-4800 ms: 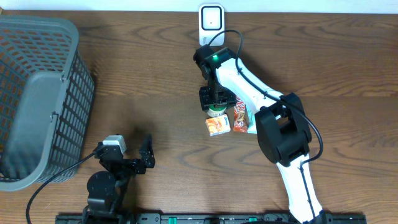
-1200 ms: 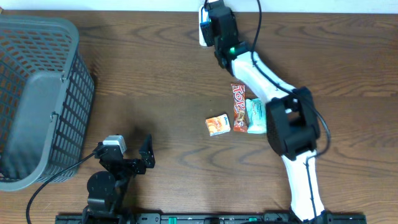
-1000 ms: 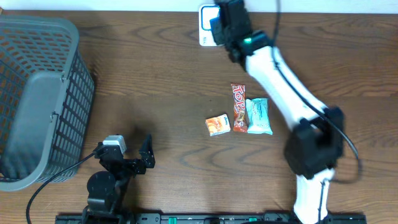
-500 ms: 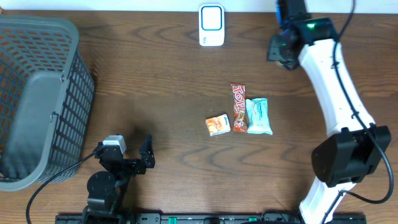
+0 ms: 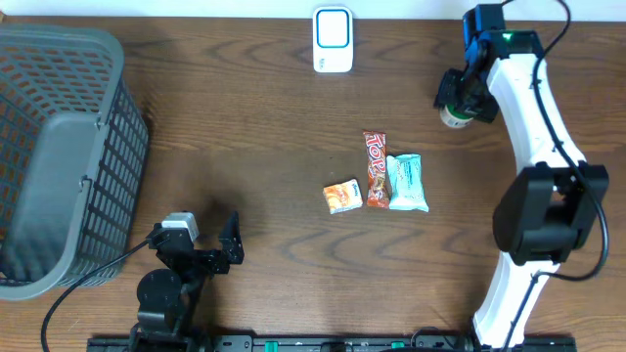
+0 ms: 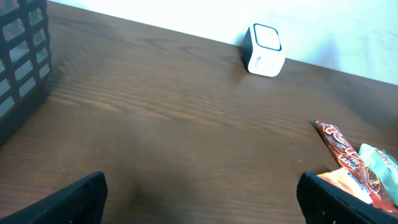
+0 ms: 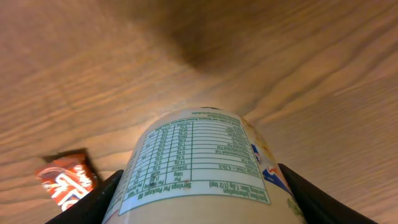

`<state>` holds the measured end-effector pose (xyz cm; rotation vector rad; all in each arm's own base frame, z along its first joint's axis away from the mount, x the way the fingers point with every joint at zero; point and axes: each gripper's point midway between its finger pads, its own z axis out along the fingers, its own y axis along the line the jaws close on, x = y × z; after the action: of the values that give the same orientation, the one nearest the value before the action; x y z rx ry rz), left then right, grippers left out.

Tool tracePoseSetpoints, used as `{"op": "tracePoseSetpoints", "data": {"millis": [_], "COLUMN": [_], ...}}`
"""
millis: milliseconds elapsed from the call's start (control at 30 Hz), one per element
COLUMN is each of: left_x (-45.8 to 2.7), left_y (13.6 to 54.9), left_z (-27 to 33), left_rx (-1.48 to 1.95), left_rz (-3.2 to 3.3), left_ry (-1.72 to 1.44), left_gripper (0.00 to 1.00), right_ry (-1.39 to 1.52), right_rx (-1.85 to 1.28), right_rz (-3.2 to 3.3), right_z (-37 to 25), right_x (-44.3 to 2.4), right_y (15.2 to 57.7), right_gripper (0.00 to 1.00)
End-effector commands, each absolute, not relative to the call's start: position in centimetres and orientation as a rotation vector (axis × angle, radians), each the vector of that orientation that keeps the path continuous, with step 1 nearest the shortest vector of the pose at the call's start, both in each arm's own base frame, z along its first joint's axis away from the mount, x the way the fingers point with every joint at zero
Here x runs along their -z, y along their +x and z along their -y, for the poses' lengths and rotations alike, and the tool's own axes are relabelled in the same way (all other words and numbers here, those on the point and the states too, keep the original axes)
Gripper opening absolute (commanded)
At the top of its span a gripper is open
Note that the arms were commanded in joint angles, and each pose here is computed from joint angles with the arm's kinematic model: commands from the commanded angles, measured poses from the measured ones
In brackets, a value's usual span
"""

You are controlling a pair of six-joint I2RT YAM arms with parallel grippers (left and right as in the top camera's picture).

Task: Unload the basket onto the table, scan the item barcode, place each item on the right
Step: 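Swing the held jar rightward away from the scanner, then set the jar down at the right table edge and release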

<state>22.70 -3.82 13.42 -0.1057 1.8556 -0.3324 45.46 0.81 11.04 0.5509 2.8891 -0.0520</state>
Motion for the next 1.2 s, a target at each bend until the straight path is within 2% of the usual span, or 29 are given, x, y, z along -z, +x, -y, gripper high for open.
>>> {"op": "tracePoseSetpoints", "data": {"millis": [0,400,700,967,1167], "left_x": [-12.2,-12.2,-12.2,-12.2,-12.2], "left_y": [22.5,22.5,22.5,22.5,22.5], "left_z": [4.0,4.0,4.0,4.0,4.0], "left_rx": [0.345,0.345,0.345,0.345,0.345], "left_rz": [-1.893,-1.893,-1.893,-1.893,-1.893], "left_ry": [-0.111,-0.111,-0.111,-0.111,-0.111], "left_gripper": [0.98,0.98,0.98,0.98,0.98], "right_ry": [0.592,0.602,0.656,0.85,1.067], "right_rx": [0.067,0.052,0.149,0.165,0.207], "right_rz": [-2.959,-3.035,-3.038,-3.021,-2.918], "right_z": [-0.7,-1.1,1.9,7.9,15.9], "right_x": [-8.6,-7.0,-6.9,-6.9,-7.0], "right_y": [44.7,43.6,42.9,41.7,40.4], "right_gripper": [0.36,0.4,0.4,0.41,0.43]}}
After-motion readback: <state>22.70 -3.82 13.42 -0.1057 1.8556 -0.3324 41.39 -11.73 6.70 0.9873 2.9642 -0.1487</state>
